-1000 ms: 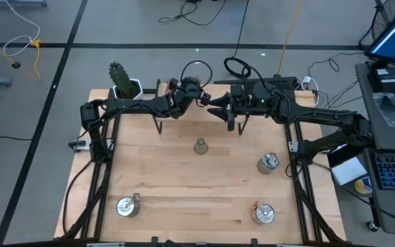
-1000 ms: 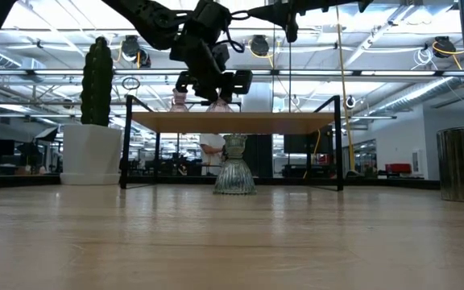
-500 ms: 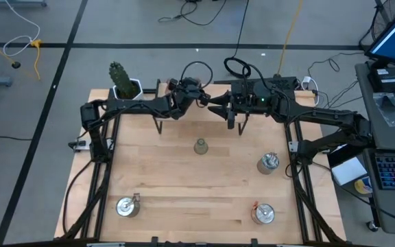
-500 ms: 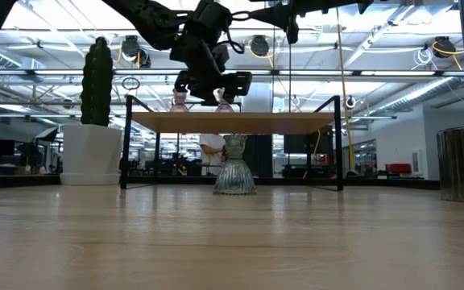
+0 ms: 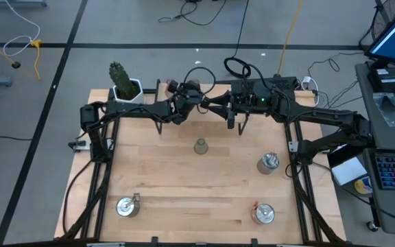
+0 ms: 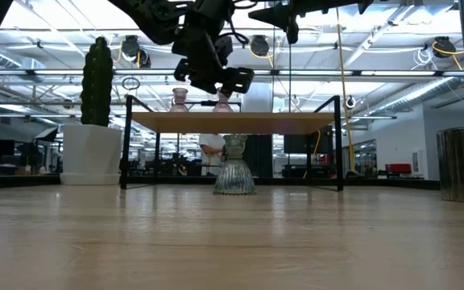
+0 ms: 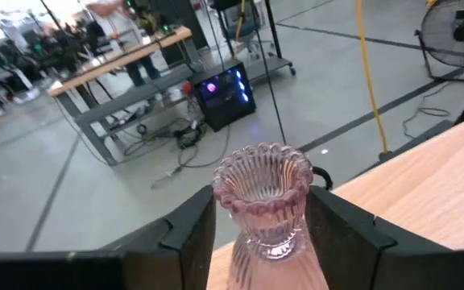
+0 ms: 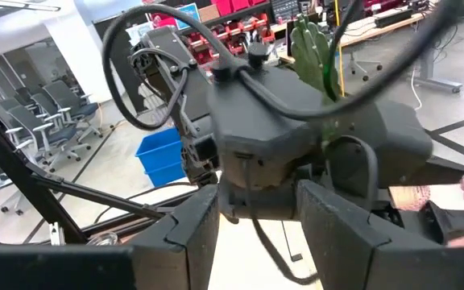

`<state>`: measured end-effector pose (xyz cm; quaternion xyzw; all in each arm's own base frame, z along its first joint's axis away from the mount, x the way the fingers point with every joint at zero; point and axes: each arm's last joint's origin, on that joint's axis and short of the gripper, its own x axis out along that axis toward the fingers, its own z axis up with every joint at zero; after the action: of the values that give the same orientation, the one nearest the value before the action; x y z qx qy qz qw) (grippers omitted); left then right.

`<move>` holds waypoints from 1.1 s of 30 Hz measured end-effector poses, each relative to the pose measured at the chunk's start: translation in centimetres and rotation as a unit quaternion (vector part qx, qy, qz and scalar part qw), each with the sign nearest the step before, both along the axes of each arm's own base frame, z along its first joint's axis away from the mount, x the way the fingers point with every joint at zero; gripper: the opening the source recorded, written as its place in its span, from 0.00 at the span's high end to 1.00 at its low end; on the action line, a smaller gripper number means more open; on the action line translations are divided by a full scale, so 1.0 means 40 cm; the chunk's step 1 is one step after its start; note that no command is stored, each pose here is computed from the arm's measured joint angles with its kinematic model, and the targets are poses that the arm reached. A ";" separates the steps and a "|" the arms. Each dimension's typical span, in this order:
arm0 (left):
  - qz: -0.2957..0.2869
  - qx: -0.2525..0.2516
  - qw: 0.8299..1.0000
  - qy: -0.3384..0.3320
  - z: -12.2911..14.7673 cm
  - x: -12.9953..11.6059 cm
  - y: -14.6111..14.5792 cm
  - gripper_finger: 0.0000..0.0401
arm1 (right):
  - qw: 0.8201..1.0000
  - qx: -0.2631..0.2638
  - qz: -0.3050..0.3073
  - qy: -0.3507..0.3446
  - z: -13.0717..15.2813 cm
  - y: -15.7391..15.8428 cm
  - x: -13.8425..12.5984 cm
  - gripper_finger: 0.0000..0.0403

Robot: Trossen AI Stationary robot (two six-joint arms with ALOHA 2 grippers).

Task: Pick & Place candle stick holders
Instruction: Put the pink candle holder on the shelf

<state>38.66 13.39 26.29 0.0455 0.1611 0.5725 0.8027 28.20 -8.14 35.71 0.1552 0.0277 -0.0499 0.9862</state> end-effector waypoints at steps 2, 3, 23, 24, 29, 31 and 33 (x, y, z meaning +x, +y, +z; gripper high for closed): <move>0.005 0.009 1.000 0.002 0.007 0.000 -0.008 0.56 | 1.000 0.000 0.000 0.000 0.000 0.000 0.000 0.60; 0.009 0.012 1.000 0.005 0.013 -0.003 -0.010 0.56 | 1.000 0.000 0.000 0.000 0.000 0.000 0.000 0.60; 0.013 -0.023 1.000 -0.009 0.006 -0.019 -0.004 0.58 | 1.000 0.002 0.000 0.000 0.000 0.000 0.000 0.60; 0.013 -0.024 1.000 -0.009 0.006 -0.020 -0.003 0.58 | 1.000 0.002 0.000 0.000 0.000 0.000 0.000 0.60; 0.000 -0.034 0.999 -0.011 0.004 -0.021 0.007 0.58 | 1.000 0.002 0.000 0.000 0.000 0.000 0.000 0.60; -0.004 -0.037 0.999 -0.012 0.004 -0.022 0.010 0.58 | 1.000 0.002 0.000 0.000 0.000 0.000 0.000 0.60; -0.006 -0.037 0.999 -0.011 0.003 -0.022 0.011 0.58 | 1.000 0.001 0.001 0.000 0.000 0.000 0.000 0.60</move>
<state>37.80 13.83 26.43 0.0102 0.1733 0.5619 0.8088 28.20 -8.13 35.72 0.1557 0.0276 -0.0494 0.9862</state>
